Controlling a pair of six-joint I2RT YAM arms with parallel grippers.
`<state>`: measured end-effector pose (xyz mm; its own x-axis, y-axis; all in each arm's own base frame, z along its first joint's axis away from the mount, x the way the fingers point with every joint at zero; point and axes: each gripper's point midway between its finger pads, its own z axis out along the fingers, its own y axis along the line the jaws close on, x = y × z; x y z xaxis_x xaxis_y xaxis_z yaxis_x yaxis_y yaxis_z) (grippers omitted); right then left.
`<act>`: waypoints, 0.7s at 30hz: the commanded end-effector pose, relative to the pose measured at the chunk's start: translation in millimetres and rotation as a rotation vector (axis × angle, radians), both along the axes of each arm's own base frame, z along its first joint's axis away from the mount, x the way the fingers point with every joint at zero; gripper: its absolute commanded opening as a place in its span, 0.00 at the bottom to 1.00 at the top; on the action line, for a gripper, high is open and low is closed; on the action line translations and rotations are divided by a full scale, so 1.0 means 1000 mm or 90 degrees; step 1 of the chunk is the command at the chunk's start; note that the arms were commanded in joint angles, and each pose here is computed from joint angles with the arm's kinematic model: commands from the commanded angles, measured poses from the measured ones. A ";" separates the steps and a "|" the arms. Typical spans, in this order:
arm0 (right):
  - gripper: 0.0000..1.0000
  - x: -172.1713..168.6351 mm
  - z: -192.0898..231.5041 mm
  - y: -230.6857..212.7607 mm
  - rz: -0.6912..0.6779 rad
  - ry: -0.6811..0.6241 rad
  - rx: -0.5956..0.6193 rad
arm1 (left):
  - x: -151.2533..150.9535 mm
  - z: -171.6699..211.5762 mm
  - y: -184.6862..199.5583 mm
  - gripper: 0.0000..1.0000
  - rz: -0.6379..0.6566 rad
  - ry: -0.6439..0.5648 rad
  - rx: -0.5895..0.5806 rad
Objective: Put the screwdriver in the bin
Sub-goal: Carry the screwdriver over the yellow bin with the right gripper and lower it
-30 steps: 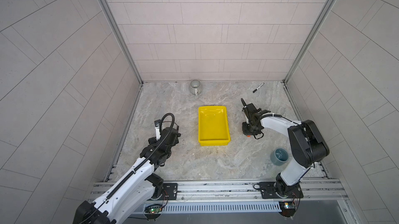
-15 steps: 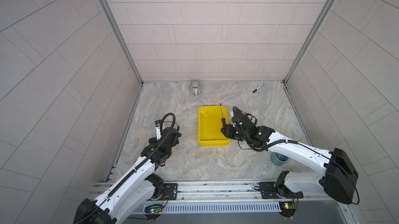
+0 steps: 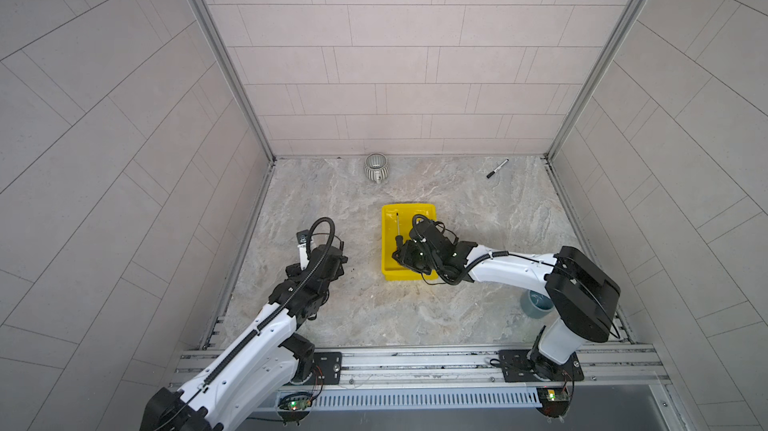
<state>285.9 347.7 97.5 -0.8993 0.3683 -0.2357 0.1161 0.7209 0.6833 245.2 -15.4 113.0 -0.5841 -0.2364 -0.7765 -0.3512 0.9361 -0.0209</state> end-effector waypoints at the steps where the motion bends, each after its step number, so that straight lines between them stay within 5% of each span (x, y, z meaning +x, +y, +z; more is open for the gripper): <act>1: 0.01 0.010 0.021 0.017 -0.015 -0.010 0.055 | -0.001 0.000 0.002 0.93 0.005 -0.001 0.001; 21: 0.20 0.017 -0.005 0.030 -0.010 0.017 0.031 | -0.001 0.000 0.002 0.93 0.003 -0.002 0.004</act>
